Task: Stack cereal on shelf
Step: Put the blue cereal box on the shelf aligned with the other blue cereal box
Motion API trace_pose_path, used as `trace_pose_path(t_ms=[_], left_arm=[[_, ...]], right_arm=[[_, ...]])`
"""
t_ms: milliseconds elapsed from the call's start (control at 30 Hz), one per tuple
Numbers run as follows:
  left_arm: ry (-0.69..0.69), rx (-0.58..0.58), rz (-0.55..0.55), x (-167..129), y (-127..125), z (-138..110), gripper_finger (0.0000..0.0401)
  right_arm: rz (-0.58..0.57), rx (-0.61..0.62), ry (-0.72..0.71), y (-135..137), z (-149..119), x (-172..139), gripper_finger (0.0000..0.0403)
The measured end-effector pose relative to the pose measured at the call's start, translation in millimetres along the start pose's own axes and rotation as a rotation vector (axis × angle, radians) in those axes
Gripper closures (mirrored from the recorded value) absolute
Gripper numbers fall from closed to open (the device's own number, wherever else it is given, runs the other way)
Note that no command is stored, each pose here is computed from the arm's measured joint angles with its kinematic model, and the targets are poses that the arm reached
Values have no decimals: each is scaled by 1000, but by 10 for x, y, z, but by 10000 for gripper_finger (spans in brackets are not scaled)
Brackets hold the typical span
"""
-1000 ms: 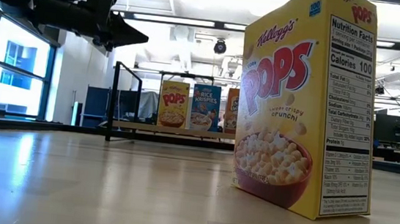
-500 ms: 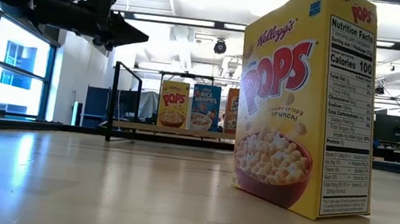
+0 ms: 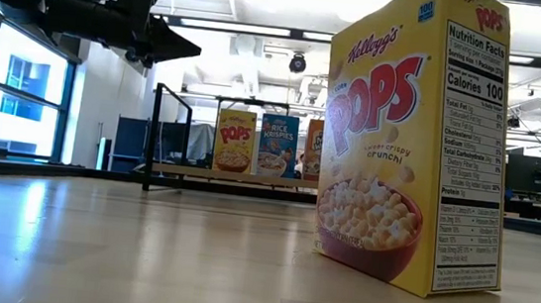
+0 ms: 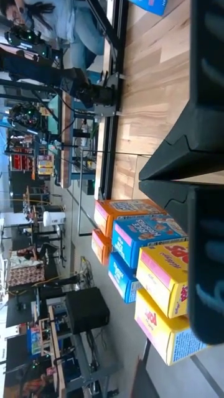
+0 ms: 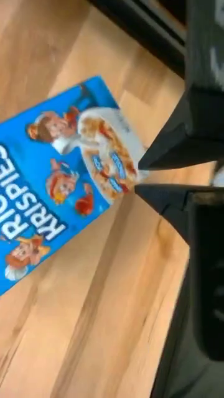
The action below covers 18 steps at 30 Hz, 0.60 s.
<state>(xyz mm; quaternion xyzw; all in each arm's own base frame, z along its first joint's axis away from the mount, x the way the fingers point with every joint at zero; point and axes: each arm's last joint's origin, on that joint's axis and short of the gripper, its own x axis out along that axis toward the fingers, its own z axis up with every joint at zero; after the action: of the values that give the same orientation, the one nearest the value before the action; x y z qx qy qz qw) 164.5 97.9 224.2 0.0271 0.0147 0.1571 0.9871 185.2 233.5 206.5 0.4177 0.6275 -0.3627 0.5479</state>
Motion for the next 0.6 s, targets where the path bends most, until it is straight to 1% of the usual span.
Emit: trace_pose_path(t_ms=[67, 133, 200, 300, 433, 500, 600], left_arm=[[1, 0, -1, 0, 0, -1, 398], [6, -2, -5, 0, -2, -5, 398], [11, -3, -11, 0, -4, -11, 398], [21, 3, -12, 0, -4, -20, 398], [19, 13, -43, 0, -15, -20, 398], [16, 21, -81, 0, -29, -19, 398], [10, 37, -122, 4, -60, -16, 398]], right_arm=[[-48, 37, 101, 18, 28, -10, 348], [-104, 69, 199, 2, -1, -6, 330], [-132, 91, 223, -38, -40, 30, 321], [-143, 140, 187, -113, -24, 178, 323], [-108, 165, 99, -173, 137, 402, 346], [-98, 149, 46, -195, 257, 483, 359], [-132, 111, -59, -233, 485, 529, 371]])
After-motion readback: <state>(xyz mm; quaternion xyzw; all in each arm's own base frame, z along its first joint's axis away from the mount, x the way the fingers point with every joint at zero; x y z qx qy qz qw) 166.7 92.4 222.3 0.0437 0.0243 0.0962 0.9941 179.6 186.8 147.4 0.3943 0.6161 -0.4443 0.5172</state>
